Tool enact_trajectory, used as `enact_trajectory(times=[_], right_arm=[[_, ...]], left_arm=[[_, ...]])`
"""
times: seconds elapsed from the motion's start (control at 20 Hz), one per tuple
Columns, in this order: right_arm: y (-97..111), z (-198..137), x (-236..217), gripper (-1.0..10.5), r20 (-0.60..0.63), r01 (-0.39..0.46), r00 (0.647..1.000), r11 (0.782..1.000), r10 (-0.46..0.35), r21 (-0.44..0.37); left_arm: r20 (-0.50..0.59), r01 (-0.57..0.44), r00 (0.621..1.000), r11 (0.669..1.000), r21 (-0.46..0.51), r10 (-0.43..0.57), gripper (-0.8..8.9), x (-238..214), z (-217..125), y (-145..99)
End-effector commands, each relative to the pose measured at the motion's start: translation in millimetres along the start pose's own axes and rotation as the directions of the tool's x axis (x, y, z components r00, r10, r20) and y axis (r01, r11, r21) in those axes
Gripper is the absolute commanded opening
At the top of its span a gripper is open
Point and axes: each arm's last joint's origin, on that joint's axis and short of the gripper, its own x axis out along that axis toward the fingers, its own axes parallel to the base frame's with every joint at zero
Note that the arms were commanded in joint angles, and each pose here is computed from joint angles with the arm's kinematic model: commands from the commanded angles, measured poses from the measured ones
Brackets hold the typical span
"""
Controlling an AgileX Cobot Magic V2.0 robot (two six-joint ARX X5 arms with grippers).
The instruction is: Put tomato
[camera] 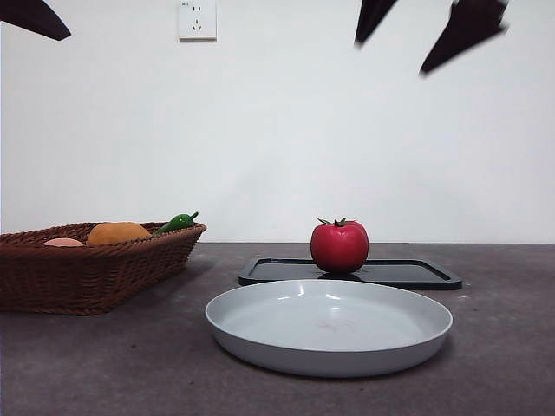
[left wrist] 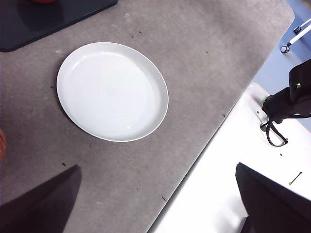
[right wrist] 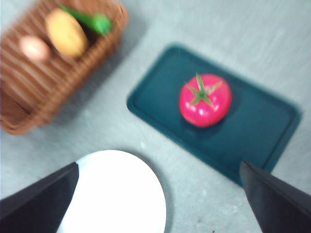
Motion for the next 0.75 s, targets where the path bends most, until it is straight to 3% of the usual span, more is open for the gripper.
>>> enact_trajectory(times=[0.05,0.2,0.4,0.75], right_arm=[[10,-8,-33,5.4,0.047,-0.004,0.999,1.000,0.005,-0.021],[21,-32,-70,5.4,0.101,-0.013,0.995,0.999,0.017,-0.036],[33,-76,-96,5.4,0.136,-0.091,0.986,0.995,0.096,-0.041],[37,-150,-87,5.4,0.085,-0.169,0.981,0.985,0.172,-0.035]], left_arm=[[0.017,0.006,1.000,1.000,0.019,-0.007,4.99,-3,5,-2],[0.017,0.006,1.000,1.000,0.020,-0.007,4.99,-3,5,-2],[0.017,0.007,1.000,1.000,0.020,-0.007,4.99,-3,5,-2],[0.017,0.007,1.000,1.000,0.020,-0.007,4.99,-3,5,-2]])
